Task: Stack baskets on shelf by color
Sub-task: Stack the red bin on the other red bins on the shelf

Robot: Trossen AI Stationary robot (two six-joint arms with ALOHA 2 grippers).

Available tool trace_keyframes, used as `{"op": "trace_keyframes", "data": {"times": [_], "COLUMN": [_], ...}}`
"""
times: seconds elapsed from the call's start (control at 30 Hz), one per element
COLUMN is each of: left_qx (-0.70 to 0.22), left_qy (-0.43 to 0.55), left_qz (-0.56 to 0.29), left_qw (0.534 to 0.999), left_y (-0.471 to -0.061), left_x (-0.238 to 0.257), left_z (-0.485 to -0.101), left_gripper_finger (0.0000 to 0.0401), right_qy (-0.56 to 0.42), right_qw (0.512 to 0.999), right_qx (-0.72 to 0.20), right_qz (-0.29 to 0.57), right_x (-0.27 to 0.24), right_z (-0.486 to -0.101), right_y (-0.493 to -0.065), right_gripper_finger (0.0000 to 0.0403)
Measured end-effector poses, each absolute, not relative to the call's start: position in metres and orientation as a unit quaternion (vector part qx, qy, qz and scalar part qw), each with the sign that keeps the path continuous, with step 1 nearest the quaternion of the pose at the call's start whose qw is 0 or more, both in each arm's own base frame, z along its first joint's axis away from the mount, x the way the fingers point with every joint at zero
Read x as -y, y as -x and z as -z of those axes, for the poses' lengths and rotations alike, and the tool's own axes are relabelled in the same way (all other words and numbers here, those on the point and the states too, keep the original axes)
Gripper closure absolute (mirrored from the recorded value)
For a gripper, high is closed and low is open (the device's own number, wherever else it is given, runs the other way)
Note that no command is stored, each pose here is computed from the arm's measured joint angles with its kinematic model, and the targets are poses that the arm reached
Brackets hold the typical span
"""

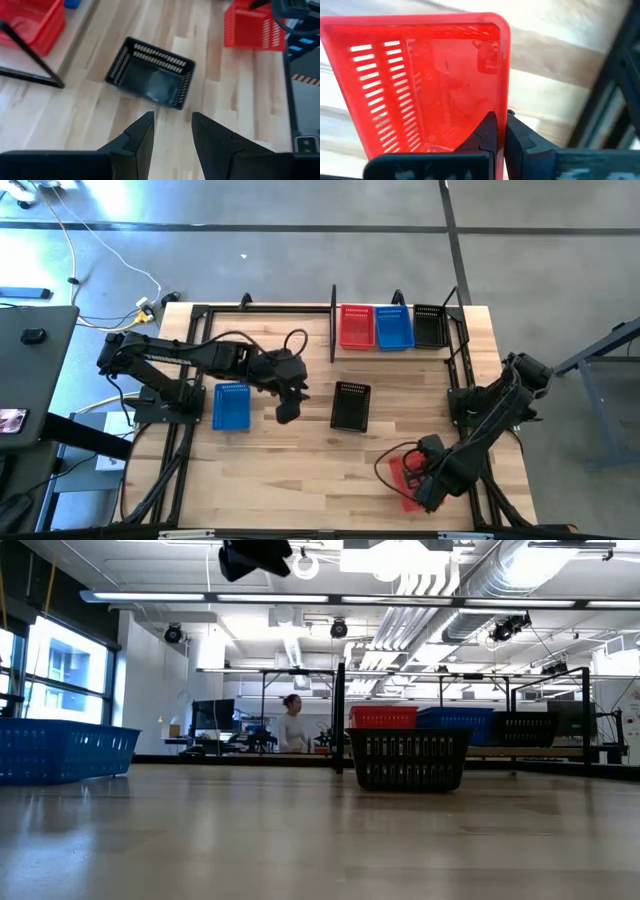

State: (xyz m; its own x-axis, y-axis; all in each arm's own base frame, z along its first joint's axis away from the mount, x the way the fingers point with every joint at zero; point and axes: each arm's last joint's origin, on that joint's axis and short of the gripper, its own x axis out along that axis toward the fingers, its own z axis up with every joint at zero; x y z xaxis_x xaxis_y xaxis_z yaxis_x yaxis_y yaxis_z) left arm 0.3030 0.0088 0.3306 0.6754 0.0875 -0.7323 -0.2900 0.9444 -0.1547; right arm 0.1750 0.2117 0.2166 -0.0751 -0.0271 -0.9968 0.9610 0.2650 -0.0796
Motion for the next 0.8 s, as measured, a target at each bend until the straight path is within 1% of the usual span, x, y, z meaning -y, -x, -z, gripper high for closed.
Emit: {"op": "trace_keyframes", "data": {"times": [0.1,0.47,0.67,0.8], "left_qx": [-0.379,-0.328,-0.323,-0.318], "left_qy": [0.121,0.077,0.041,0.009], "left_qz": [-0.095,-0.058,-0.069,-0.082], "left_qw": [0.912,0.940,0.943,0.944], "left_y": [-0.305,-0.309,-0.306,-0.305], "left_x": [0.003,0.043,0.056,0.061], "left_z": [-0.332,-0.340,-0.341,-0.341], "left_gripper_finger": [0.0279,0.0279,0.0279,0.0279], "right_qy": [-0.410,-0.413,-0.406,-0.399], "right_qw": [0.575,0.643,0.685,0.701], "right_qx": [-0.546,-0.440,-0.384,-0.347], "right_qz": [0.451,0.471,0.467,0.478], "right_x": [-0.209,-0.180,-0.157,-0.139], "right_z": [-0.227,-0.256,-0.274,-0.281], "right_y": [-0.183,-0.219,-0.245,-0.259], "right_gripper_finger": [0.0402,0.0402,0.0403,0.0403]}}
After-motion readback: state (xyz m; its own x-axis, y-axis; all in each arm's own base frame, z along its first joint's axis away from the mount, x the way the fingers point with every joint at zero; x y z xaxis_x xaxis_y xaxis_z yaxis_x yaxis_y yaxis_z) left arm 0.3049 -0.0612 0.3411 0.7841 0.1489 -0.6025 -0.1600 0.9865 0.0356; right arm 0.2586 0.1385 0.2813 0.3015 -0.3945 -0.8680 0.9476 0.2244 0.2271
